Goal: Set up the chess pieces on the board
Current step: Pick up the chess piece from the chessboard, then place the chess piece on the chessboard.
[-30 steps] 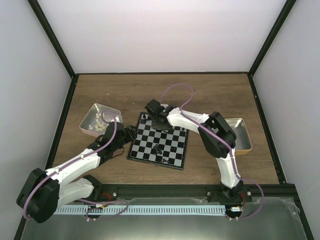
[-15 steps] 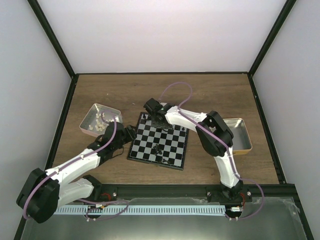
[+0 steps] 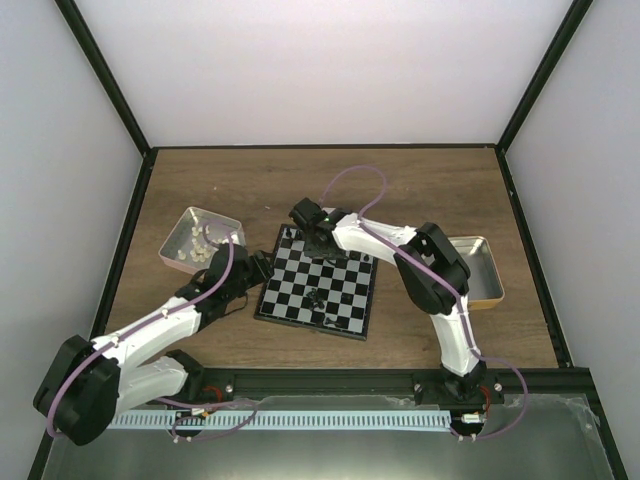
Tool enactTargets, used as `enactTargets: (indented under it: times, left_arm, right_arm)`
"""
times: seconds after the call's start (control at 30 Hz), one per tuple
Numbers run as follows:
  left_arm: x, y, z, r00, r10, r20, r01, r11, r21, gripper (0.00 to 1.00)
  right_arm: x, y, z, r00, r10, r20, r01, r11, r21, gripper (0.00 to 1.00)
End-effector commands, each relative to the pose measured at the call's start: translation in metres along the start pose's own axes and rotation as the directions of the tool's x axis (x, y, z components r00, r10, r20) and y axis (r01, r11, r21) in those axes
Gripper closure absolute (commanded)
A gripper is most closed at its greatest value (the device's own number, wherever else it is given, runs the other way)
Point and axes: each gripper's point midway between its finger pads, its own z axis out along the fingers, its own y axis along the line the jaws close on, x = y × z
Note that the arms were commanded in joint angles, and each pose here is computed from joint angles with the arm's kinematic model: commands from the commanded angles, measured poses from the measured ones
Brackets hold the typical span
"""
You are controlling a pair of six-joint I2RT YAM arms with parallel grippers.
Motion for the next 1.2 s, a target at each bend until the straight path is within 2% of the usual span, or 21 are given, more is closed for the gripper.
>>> enactTargets:
  times: [0.0,0.2,0.33,0.43,0.53,0.77,0.83,0.97,1.17]
  left_arm:
    - [-0.008,-0.009,-0.002,1.0,0.006,0.018,-0.007,1.0,0.028,0.36]
    - [-0.01,-0.018,-0.006,1.0,0.016,0.009,-0.016,0.998,0.064,0.36]
    - [-0.015,-0.043,-0.015,0.999,0.031,-0.019,-0.027,0.986,0.166,0.31]
    - [-0.019,-0.082,-0.032,0.993,0.067,-0.095,-0.034,0.949,0.314,0.24]
    - [-0.026,-0.124,-0.055,0.98,0.136,-0.143,-0.057,0.889,0.455,0.2]
    - [-0.031,-0.179,-0.097,0.95,0.223,-0.219,-0.028,0.758,0.651,0.16]
    - [-0.026,-0.19,-0.106,0.932,0.264,-0.248,-0.016,0.713,0.7,0.18]
    - [-0.023,-0.198,-0.12,0.914,0.308,-0.264,-0.012,0.67,0.742,0.25]
    - [-0.016,-0.201,-0.124,0.899,0.315,-0.306,0.033,0.645,0.763,0.52]
  right_arm:
    - [-0.002,0.001,-0.006,1.0,-0.021,0.021,0.021,1.0,-0.017,0.92]
    - [-0.02,0.012,-0.035,0.986,-0.026,0.162,0.051,0.987,-0.155,0.92]
    - [-0.025,0.017,-0.081,0.946,-0.073,0.317,0.179,0.931,-0.32,0.92]
    - [-0.018,0.028,-0.119,0.93,-0.086,0.358,0.269,0.823,-0.501,0.91]
    - [-0.004,0.036,-0.161,0.904,-0.106,0.414,0.365,0.697,-0.618,0.91]
    - [0.02,0.035,-0.243,0.797,-0.113,0.594,0.574,0.451,-0.684,0.92]
    - [0.025,0.032,-0.26,0.765,-0.106,0.635,0.617,0.403,-0.676,0.92]
    - [0.027,0.029,-0.281,0.719,-0.104,0.687,0.67,0.366,-0.646,0.92]
    - [0.025,0.029,-0.29,0.7,-0.099,0.707,0.689,0.351,-0.634,0.92]
